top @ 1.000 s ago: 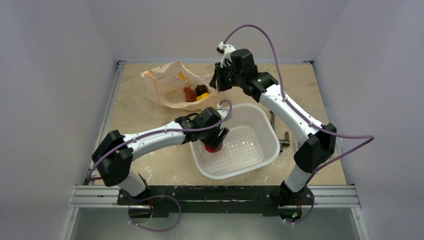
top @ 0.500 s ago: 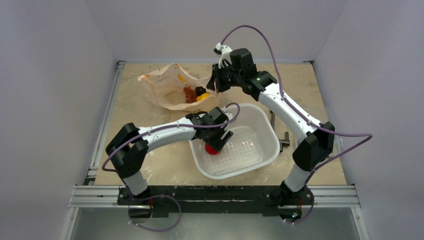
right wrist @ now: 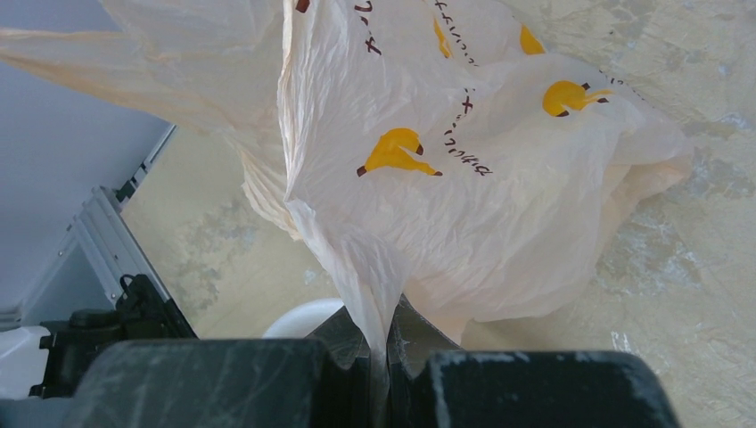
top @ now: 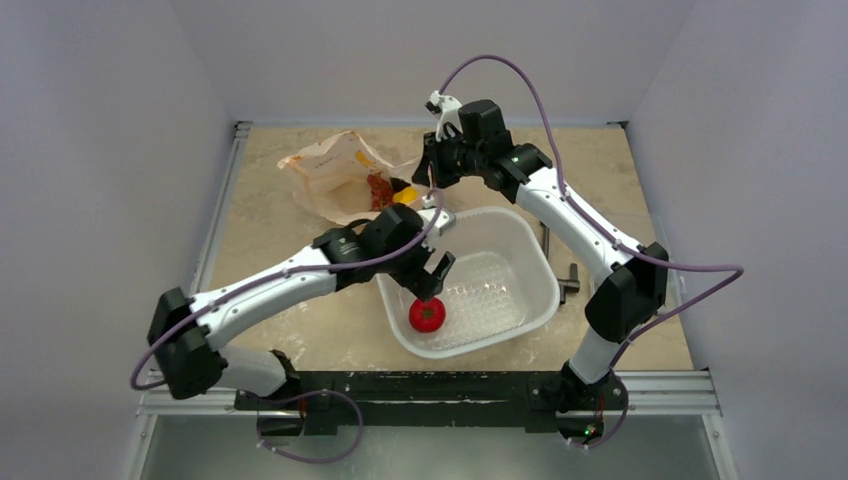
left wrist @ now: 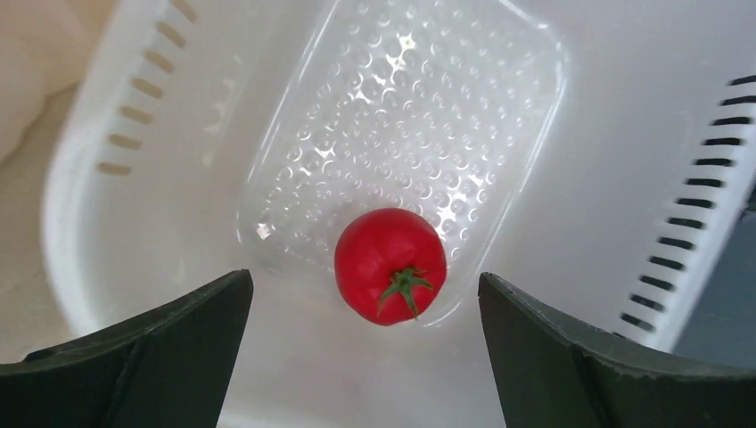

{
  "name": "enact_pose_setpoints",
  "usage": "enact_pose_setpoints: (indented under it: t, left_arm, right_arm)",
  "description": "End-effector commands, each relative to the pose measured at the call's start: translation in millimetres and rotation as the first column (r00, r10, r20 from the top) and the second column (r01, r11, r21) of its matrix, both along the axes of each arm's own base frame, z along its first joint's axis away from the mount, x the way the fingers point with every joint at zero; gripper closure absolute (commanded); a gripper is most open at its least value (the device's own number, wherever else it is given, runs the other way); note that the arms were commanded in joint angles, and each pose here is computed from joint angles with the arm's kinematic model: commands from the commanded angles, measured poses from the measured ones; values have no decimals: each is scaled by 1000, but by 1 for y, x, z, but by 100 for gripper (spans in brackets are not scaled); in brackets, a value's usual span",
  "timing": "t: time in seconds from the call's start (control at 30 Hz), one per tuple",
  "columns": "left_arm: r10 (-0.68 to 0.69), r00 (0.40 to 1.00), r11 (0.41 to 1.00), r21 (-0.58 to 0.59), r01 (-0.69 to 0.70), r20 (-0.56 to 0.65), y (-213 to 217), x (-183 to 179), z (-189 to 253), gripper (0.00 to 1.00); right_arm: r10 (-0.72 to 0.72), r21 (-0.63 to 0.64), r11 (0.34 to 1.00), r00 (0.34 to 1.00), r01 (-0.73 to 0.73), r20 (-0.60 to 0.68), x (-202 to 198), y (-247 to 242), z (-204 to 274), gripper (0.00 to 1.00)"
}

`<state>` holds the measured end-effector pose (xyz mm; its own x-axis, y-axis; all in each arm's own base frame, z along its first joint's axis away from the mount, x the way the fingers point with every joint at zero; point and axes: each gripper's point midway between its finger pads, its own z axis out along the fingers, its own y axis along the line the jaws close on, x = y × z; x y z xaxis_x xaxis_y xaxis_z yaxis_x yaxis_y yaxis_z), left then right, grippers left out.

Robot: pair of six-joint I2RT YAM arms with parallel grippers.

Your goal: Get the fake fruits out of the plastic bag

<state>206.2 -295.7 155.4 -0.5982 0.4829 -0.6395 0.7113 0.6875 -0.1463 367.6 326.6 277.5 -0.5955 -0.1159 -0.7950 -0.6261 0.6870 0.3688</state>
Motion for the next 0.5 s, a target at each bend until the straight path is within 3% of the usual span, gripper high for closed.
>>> enact_pose_setpoints:
  t: [0.0,0.17,0.27,0.37,0.47]
  left_arm:
    - [98,994,990,-108,-92,48,31,-7,46,2]
    - [256,963,926,-306,-221,79,69,8,104,6]
    - [355,931,894,-324,-309,89,80,35,121,12]
    - [499,863,836,-306,-455,80,89,69,131,30]
    - [585,809,783,-302,-544,60,87,95,129,35]
  right_arm:
    - [37,48,998,999,-38,30,-2,5,21,100]
    - [42,33,999,999,-43,22,-4,4,14,100]
    - [76,42,996,997,-77,16,-10,7,14,100]
    - [86,40,995,996,-87,5,-13,7,12,100]
    - [90,32,995,996,-89,-10,-16,7,8,100]
